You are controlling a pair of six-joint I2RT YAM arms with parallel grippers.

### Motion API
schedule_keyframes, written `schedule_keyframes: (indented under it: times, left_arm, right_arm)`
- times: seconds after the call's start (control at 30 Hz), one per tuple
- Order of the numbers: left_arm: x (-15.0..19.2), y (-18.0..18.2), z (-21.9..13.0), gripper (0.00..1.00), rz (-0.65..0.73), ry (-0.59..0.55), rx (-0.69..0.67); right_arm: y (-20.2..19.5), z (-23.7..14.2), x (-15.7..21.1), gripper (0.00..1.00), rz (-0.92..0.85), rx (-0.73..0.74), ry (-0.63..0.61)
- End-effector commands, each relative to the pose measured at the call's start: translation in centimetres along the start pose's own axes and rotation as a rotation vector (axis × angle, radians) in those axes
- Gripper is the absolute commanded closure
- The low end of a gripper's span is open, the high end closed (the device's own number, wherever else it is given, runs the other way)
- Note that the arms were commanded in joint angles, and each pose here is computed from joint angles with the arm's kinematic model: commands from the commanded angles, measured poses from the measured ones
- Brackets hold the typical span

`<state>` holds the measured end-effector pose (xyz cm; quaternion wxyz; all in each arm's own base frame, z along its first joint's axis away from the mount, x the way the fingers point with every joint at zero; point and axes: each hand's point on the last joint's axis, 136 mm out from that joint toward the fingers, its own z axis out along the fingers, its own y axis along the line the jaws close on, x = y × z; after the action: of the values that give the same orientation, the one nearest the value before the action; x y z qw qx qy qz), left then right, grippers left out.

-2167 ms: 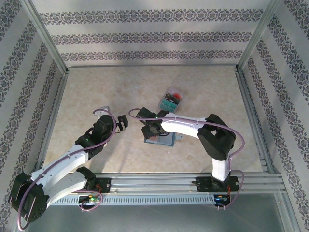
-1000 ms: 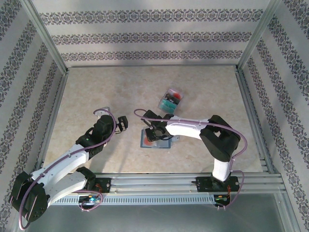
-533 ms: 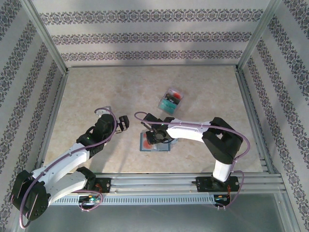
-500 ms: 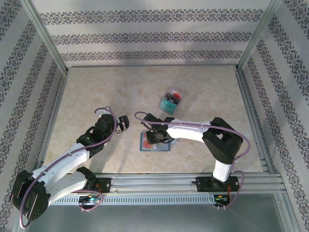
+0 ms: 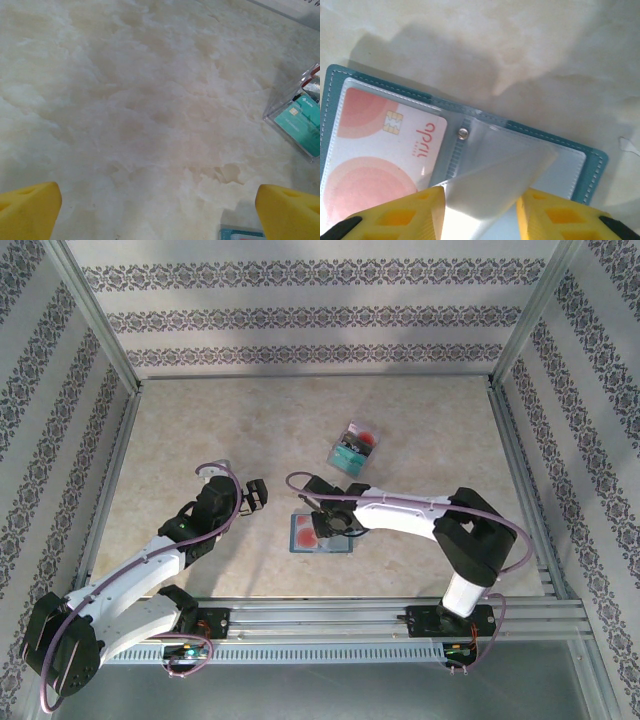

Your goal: Take the credit cards out of the card holder

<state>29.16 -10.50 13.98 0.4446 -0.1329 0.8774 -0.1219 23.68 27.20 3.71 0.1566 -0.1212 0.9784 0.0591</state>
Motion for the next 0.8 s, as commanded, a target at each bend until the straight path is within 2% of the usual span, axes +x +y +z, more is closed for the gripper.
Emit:
schedule_keyframes:
  times: [0.0, 0.47, 0.77]
  left_arm:
    - [-1.2, -0.2, -0.6, 0.01, -0.001, -0.019, 0.003]
    - [-1.0, -1.1, -0.6, 0.02, 0.042, 0.02, 0.034]
    - [-0.5, -1.8, -0.1, 0.1, 0.05, 0.053, 0.057]
  right_arm:
    - [-1.5, -0.9, 0.4, 0.58, 0.006, 0.056, -0.021]
    - [-4.9, -1.4, 1.7, 0.58, 0.077, 0.101, -0.034]
    - [-8.6, -4.2, 2.7, 0.6, 0.186, 0.103, -0.114]
